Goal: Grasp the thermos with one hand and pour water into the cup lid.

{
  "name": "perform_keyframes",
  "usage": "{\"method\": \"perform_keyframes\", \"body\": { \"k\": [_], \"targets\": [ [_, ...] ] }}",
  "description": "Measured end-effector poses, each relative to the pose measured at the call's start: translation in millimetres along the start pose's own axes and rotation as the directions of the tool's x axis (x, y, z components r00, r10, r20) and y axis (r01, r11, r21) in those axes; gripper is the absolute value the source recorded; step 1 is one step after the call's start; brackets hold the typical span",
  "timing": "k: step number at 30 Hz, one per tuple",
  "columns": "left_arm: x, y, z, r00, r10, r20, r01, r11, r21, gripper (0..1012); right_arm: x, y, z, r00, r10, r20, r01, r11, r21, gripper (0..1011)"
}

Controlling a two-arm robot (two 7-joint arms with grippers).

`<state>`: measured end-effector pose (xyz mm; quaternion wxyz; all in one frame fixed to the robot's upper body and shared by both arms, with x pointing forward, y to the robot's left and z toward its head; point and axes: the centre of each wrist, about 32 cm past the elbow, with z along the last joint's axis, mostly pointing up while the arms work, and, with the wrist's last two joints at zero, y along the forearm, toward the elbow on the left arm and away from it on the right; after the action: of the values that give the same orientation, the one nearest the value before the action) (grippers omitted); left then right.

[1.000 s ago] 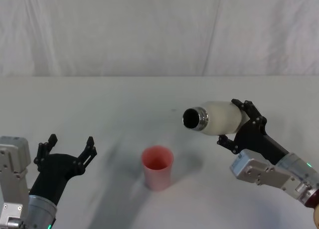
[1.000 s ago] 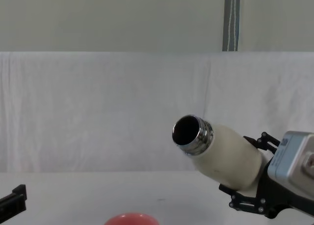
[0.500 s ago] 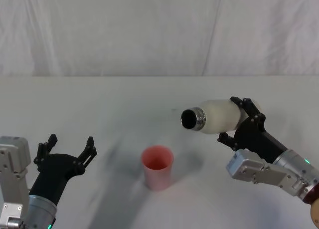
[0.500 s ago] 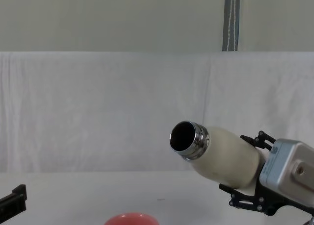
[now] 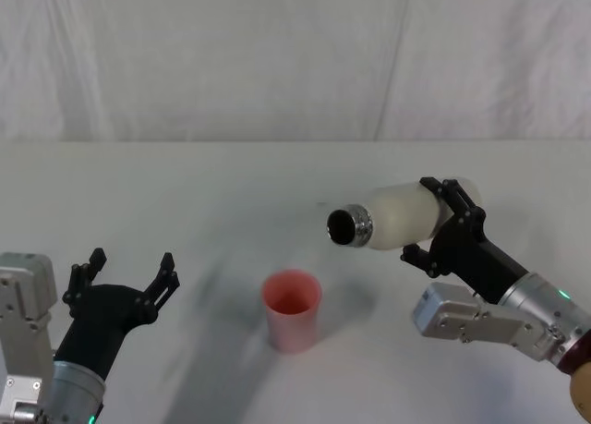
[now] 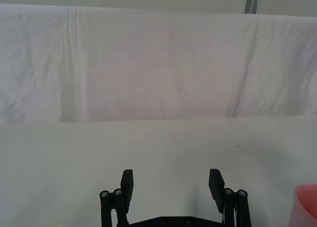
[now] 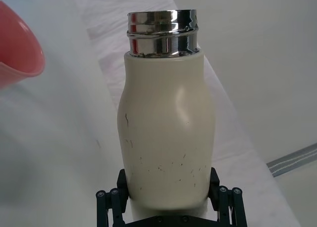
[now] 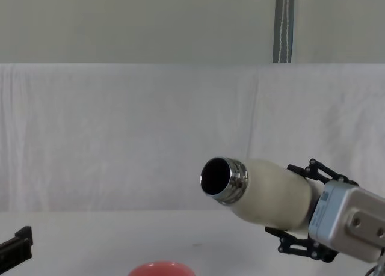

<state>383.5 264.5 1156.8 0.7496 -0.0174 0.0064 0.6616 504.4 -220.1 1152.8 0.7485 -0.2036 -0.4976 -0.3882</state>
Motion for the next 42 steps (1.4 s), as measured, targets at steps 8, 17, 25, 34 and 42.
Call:
{"method": "perform_keyframes", "body": {
  "k": [8, 17, 25, 34, 42],
  "targets": [
    [0.0, 0, 0.0, 1.0, 0.0, 0.0, 0.0, 1.0, 0.0, 1001, -1.1, 3.6, 1.6, 0.999, 0.004, 0.032, -0.004, 1.0, 0.0, 953],
    [0.0, 0, 0.0, 1.0, 0.0, 0.0, 0.0, 1.0, 0.0, 1001, -3.3, 5.3, 6.3, 0.999, 0.016, 0.048, -0.015, 1.0, -0.021, 953],
    [0.0, 0, 0.0, 1.0, 0.0, 0.0, 0.0, 1.0, 0.0, 1001, -8.3, 2.4, 11.1, 0.998, 0.033, 0.057, -0.031, 0.999, -0.035, 953],
    [0.0, 0, 0.0, 1.0, 0.0, 0.0, 0.0, 1.0, 0.0, 1001, -13.3, -1.3, 14.5, 0.997, 0.034, 0.076, -0.029, 0.998, -0.061, 953],
    [0.0, 0, 0.0, 1.0, 0.0, 0.0, 0.0, 1.0, 0.0, 1001, -15.7, -2.8, 16.3, 0.996, 0.032, 0.089, -0.025, 0.996, -0.088, 953]
  ]
}}
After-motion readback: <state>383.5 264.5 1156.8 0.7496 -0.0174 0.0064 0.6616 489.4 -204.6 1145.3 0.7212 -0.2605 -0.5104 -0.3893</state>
